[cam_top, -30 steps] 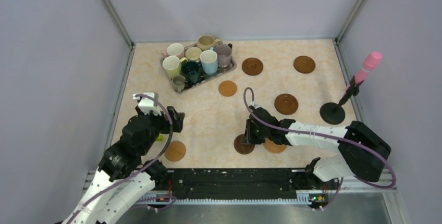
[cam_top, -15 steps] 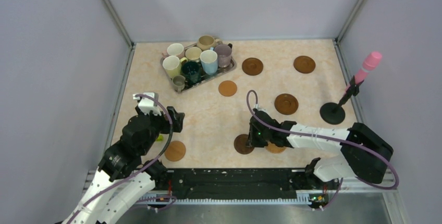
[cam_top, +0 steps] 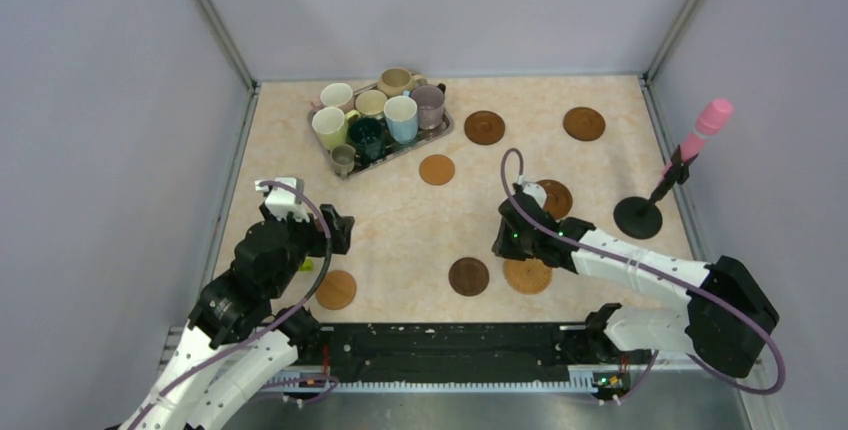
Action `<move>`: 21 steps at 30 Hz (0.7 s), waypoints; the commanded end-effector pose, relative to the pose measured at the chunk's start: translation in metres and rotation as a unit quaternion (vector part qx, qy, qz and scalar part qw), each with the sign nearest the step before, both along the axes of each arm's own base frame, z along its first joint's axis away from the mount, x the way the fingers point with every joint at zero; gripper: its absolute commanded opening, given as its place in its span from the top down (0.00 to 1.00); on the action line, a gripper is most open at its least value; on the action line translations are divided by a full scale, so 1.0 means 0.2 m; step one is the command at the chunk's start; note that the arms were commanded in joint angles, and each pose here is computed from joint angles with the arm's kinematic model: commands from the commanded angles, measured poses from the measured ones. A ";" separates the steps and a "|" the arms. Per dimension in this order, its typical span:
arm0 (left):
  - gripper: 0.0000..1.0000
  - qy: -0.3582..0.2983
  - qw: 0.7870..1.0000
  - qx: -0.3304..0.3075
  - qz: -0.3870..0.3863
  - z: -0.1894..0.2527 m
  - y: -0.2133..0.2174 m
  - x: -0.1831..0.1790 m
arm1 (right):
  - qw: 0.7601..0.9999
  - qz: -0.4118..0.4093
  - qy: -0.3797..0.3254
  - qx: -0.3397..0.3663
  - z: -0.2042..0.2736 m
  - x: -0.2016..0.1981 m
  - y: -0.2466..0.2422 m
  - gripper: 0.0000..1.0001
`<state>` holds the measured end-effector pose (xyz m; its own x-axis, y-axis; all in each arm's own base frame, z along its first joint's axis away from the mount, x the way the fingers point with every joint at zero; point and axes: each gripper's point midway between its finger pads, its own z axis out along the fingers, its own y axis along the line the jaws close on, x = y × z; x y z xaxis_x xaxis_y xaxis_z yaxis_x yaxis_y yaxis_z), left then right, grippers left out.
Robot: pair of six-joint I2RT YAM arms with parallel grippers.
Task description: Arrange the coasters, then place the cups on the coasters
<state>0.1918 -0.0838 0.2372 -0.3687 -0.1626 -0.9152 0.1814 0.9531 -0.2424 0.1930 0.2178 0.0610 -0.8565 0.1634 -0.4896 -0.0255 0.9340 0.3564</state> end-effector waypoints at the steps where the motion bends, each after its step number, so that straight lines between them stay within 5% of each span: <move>1: 0.08 -0.008 1.000 -0.005 0.010 0.02 0.01 0.01 | 0.998 -0.045 -0.026 -0.043 0.01 0.09 -0.21 0.82; 21: 0.08 -0.009 1.000 -0.004 0.011 0.02 0.01 0.02 | 0.986 -0.122 0.110 -0.023 -0.25 -0.17 -0.32 0.84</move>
